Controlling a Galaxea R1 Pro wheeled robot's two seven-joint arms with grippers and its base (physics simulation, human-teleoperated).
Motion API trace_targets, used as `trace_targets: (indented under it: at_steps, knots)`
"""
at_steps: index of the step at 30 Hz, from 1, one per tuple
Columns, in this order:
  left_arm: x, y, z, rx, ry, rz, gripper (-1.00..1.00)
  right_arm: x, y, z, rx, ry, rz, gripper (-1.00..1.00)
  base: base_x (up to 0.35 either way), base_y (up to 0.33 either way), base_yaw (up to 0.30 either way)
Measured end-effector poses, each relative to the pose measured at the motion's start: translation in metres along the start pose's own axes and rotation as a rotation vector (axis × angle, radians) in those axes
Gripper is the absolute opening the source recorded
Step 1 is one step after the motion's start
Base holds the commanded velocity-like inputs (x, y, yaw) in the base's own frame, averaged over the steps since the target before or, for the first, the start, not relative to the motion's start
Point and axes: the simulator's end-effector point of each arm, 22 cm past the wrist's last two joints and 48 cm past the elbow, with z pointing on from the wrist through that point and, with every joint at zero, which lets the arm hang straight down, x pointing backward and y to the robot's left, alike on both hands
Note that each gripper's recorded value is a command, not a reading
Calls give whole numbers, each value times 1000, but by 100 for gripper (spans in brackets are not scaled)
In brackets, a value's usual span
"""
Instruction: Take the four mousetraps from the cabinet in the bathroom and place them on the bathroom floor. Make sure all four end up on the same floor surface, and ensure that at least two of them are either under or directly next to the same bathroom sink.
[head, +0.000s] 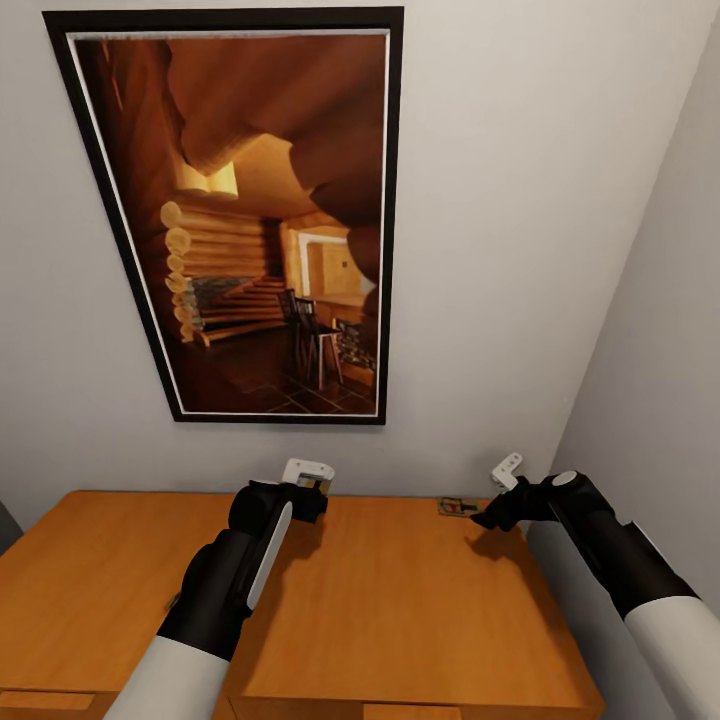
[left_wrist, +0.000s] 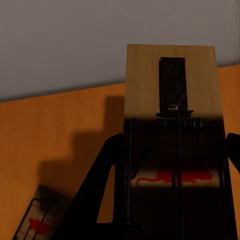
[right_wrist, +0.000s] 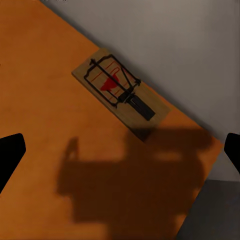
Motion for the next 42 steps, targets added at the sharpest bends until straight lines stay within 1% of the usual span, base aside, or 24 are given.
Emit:
trace_targets:
  at_steps: [9,13,15,17,19,21,25,27,28,30,31,36,38,42]
  knots:
    - [0,-1,0,1,0,2,-100,-3,4,0,-14,-11,5,100,0,0,0]
    - [-1,-6,-1,6,-3,19,-100,-11,17,0,-71,-43,28,100,0,0,0]
    - [-1,-8,-1,7,-5,27,-100,-16,19,-3,-97,-71,52,100,0,0,0]
    - [-1,-10,-1,7,-5,32,-100,-22,12,-9,-103,-109,89,100,0,0,0]
    - [-1,-11,-1,8,-6,35,-100,-28,-3,-18,-90,-165,130,100,0,0,0]
    - [-1,-11,-2,8,-6,36,-100,-33,-11,-22,-80,-200,135,100,0,0,0]
    - [-2,-11,-2,8,-6,37,-100,-37,-17,-26,-69,-230,129,100,0,0,0]
    - [-2,-11,-2,8,-6,37,-100,-38,-17,-26,-71,-235,124,100,0,0,0]
    - [-2,-11,-1,8,-6,37,-100,-38,-12,-25,-84,-232,114,100,0,0,0]
    - [-2,-11,-1,7,-6,38,-100,-38,5,-22,-134,-214,76,100,0,0,0]
    - [-2,-11,-1,7,-6,37,-100,-35,11,-20,-147,-199,55,100,0,0,0]
    - [-2,-11,-1,7,-6,37,-100,-25,15,-15,-139,-144,-2,100,0,0,0]
    - [-2,-11,-1,8,-6,37,-100,-22,21,-11,-141,-120,-45,100,0,0,0]
    - [-2,-11,-2,8,-6,37,-100,-25,27,-9,-141,-121,-92,100,0,0,0]
